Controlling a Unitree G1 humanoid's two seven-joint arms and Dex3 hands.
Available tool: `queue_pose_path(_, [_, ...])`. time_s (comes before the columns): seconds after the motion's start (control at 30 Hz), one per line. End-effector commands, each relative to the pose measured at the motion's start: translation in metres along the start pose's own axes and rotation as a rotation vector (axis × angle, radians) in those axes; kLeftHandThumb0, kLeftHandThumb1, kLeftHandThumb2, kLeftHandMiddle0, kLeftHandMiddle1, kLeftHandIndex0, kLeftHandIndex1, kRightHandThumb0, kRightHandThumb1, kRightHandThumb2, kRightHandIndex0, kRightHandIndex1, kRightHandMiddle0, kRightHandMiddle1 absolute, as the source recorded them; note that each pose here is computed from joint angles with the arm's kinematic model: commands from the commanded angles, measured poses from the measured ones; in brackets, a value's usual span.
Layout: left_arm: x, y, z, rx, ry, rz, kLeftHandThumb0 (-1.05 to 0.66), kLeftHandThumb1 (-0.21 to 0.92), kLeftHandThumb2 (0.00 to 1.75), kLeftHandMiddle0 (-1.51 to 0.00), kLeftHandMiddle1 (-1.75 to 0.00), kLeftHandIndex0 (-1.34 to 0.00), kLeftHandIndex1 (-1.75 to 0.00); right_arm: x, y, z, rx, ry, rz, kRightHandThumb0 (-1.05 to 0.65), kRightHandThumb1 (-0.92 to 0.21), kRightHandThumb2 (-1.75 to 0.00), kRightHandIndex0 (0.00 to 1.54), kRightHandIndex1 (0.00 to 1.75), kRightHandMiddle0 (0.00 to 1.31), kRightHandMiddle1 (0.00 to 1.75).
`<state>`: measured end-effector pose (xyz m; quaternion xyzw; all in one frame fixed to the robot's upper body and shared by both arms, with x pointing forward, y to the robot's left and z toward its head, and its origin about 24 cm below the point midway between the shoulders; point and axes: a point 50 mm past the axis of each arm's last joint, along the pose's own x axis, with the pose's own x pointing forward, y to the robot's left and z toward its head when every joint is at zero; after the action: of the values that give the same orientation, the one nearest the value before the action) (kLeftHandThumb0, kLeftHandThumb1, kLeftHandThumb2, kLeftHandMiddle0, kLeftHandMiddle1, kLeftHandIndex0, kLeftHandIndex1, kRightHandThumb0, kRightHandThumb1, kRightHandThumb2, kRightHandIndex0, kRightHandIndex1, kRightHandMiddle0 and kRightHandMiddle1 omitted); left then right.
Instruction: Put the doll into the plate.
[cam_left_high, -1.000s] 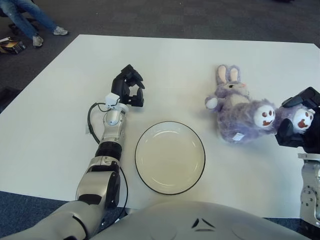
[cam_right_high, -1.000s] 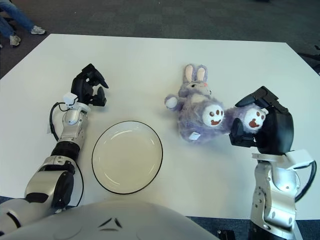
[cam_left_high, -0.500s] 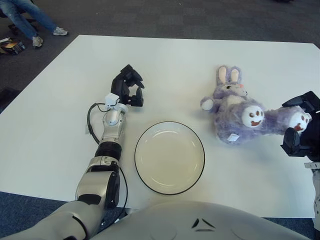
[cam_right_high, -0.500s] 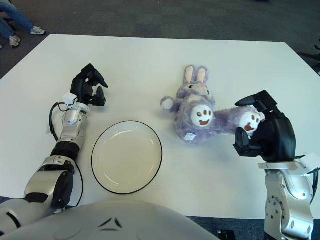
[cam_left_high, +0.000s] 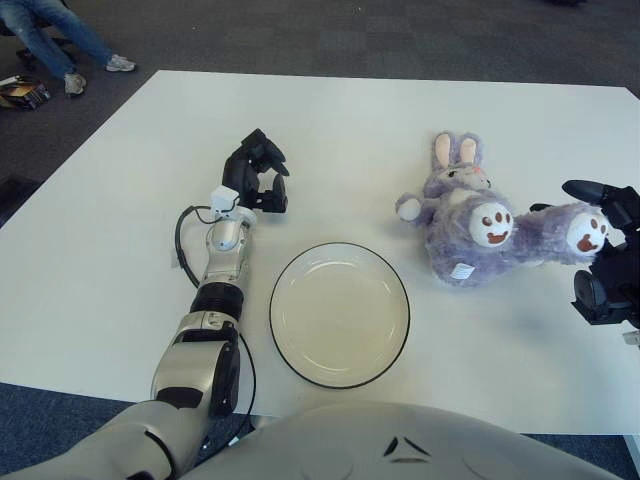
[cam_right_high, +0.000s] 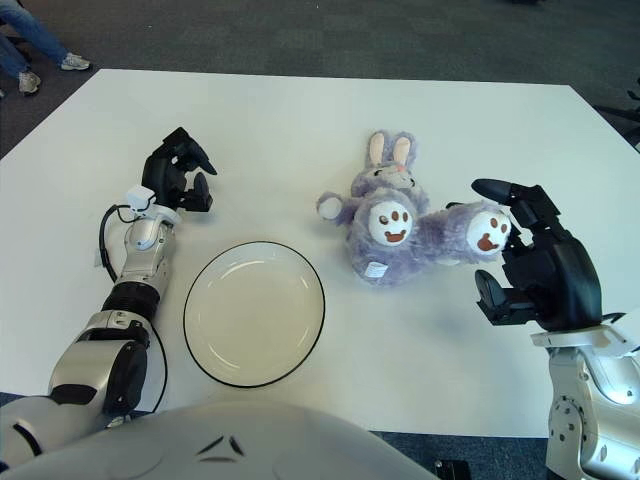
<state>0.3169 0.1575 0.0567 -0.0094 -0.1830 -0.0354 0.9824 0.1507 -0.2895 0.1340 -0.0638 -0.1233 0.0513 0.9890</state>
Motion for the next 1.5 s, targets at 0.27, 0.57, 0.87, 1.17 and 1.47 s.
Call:
queue_pose_path(0.27, [-0.036,-0.003,-0.030,-0.029,0.137,0.020,-0.01,0.12,1.54,-0.64,-1.75,-0.63,-1.75,-0.002,-0.008,-0.001,0.138,0.059,0.020,-0.69,-0.56,-0.73,0.10,0.25,0.00,0.57])
queue_pose_path(0.57, [-0.037,-0.005,-0.031,-0.039,0.142,0.022,-0.01,0.05,1.59,-0.76,-1.75,-0.70,-1.62,-0.009,-0.014,0.006,0.060,0.029,-0.023,-0.60,-0.57,-0.81,0.06,0.16,0.00,0.34])
queue_pose_path(0.87, [-0.036,-0.005,-0.030,-0.046,0.139,0.019,-0.02,-0.03,1.64,-0.89,-1.75,-0.76,-1.50,0.011,-0.067,0.014,-0.126,0.009,-0.066,-0.54,-0.70,-0.76,0.11,0.11,0.00,0.20])
queue_pose_path(1.17, [-0.037,-0.005,-0.030,-0.046,0.143,0.022,-0.01,0.12,1.55,-0.66,-1.75,-0.64,-1.73,0.020,-0.072,-0.005,0.001,-0.022,-0.151,-0.13,-0.24,-1.20,0.16,0.08,0.00,0.34])
queue_pose_path(1.47, [-0.036,-0.004,-0.030,-0.043,0.141,0.019,-0.01,0.13,1.53,-0.64,-1.75,-0.63,-1.75,0.035,-0.082,-0.013,0.017,0.056,-0.229,-0.07,-0.19,-1.27,0.22,0.12,0.00,0.31])
